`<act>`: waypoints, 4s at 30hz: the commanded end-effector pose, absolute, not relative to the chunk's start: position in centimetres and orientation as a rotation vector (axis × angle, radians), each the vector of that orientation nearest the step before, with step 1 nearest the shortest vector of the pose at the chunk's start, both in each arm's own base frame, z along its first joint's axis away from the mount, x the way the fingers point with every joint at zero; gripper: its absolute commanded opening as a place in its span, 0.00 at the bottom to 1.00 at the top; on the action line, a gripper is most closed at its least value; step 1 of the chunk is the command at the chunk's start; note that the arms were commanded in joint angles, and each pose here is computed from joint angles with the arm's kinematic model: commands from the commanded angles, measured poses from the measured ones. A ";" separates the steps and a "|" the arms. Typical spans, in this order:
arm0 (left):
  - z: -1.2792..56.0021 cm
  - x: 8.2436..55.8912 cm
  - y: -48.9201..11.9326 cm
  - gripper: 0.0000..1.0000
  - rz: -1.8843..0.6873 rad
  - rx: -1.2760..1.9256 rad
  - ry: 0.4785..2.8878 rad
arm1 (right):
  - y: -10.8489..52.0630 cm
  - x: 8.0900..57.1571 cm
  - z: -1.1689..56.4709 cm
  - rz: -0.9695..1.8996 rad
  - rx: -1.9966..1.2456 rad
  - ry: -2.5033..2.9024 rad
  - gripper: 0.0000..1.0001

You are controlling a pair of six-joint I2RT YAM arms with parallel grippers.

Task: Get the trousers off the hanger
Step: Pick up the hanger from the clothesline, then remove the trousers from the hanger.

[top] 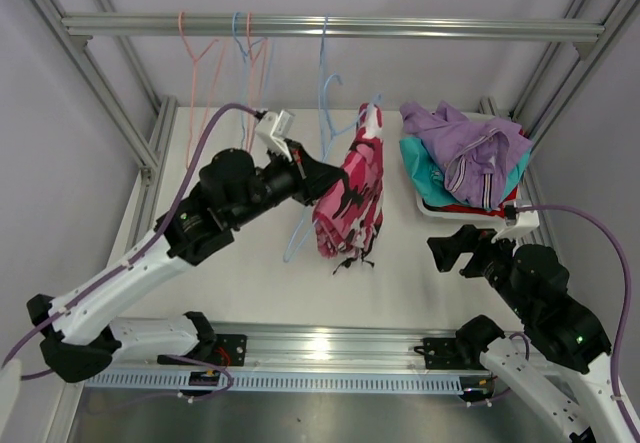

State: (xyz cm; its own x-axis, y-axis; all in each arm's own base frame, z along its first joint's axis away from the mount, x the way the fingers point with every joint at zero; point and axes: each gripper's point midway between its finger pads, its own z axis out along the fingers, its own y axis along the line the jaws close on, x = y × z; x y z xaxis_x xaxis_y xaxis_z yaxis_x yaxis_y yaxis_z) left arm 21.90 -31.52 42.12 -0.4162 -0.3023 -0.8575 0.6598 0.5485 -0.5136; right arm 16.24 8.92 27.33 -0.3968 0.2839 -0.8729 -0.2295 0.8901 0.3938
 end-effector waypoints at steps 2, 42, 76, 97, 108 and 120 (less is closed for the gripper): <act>45.5 22.0 -28.4 0.01 -1.053 0.187 1.506 | 10.5 16.2 29.7 0.641 -0.027 1.837 0.99; 30.6 21.3 -26.5 0.01 -0.820 0.327 1.726 | 30.9 15.4 24.7 0.547 -0.376 1.780 0.99; 30.1 21.8 -26.5 0.01 -0.873 0.302 1.773 | 36.2 18.8 20.4 0.584 -0.451 1.717 0.99; 30.0 21.9 -26.4 0.01 -0.888 0.302 1.782 | 34.9 23.8 20.0 0.504 -0.346 1.719 0.99; 29.6 21.8 -26.8 0.00 -0.900 0.311 1.797 | 34.9 25.4 22.2 0.554 -0.310 1.649 0.76; 29.9 21.4 -26.8 0.01 -0.921 0.320 1.793 | 35.4 27.4 19.9 0.695 -0.194 1.661 0.39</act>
